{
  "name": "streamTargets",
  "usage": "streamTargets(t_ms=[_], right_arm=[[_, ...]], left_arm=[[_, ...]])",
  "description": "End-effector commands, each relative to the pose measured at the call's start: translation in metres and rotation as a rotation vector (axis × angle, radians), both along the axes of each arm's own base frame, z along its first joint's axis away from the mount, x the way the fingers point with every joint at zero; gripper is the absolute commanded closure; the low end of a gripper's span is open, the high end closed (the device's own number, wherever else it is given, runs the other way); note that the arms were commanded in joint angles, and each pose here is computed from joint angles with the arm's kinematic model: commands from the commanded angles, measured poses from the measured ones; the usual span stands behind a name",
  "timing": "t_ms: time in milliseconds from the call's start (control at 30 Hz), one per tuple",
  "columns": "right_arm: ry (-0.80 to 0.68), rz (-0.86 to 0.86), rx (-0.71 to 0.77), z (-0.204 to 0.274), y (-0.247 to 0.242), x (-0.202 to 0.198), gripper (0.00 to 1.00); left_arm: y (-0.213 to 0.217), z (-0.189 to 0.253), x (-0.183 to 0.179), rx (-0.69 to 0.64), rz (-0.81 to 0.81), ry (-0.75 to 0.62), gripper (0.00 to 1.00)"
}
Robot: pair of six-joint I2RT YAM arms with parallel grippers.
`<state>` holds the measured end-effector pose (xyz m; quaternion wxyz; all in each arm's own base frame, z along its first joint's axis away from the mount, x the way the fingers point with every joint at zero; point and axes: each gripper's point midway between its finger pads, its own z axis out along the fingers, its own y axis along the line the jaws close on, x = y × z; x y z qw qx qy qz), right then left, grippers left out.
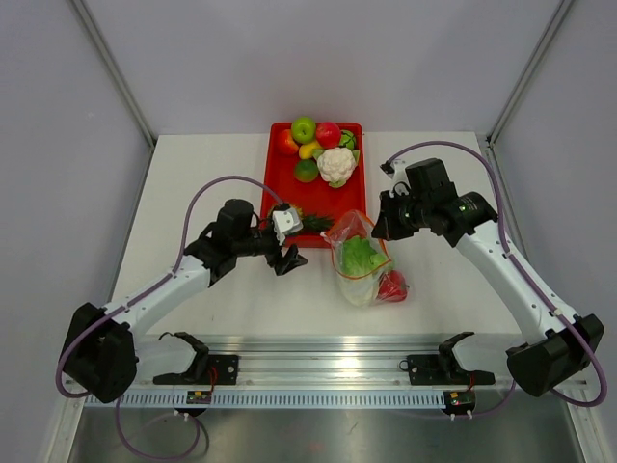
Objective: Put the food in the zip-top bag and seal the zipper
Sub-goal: Adjust the zipper food storage bag at the center of the board.
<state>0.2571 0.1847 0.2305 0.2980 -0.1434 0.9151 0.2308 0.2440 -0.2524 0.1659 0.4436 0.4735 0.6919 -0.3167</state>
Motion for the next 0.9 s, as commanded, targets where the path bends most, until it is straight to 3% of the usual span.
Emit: streamTargets(t_ms=[0,600,867], right_arm=[[-0.05,0.087,0.053,0.014,0.011,-0.003,1.0],[-0.036,0.111,0.081,0.016,0.015,-0.007,1.0],[-0.031,0.109,0.094,0.017,0.018,-0.007,1.0]], left_arm=[[-0.022,0.032,0.028,-0.06,-0.118,-0.258,0.23],[-0.058,0.036,0.043,-0.145,-0.275,-0.286,0.32],[-0.065,0.035,0.027,-0.172,-0.368,-0.258,0.44]])
